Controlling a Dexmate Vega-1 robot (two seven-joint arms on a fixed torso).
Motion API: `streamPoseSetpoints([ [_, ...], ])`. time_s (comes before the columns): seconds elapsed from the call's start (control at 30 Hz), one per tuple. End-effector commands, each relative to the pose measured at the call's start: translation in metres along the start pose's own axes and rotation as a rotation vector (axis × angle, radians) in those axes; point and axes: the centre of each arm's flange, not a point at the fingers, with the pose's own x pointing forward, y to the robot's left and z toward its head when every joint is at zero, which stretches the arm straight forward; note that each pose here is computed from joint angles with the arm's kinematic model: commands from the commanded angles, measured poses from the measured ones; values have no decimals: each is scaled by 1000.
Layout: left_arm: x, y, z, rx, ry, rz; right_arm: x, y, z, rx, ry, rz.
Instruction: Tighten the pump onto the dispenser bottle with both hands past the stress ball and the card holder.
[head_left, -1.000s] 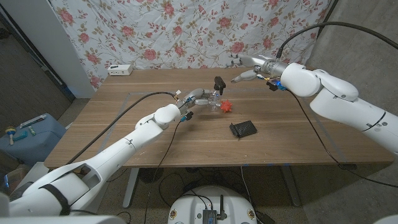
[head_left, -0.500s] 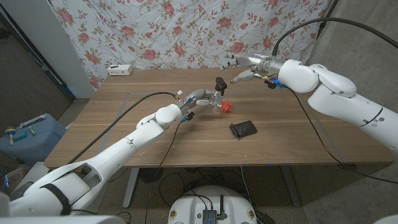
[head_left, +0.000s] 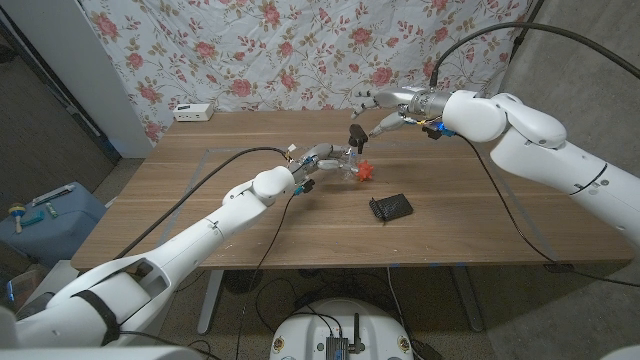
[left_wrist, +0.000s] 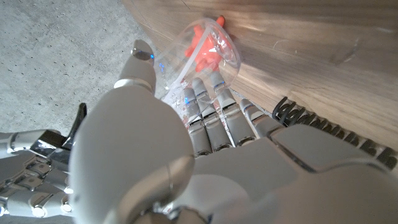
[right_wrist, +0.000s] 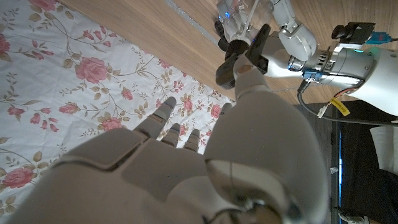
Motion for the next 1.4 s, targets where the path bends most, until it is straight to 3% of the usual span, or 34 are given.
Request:
streamPoseSetpoints([
  [0.03,8,0,1,1,-1,-13,10,-2,1,-55,4,68],
  [0.47,14,1,2,15,-10,-22,20,-4,-1,-101,23,110],
  [1.4,15,-6,6,40,-18,-45,22,-6,-4,-86,61,197],
])
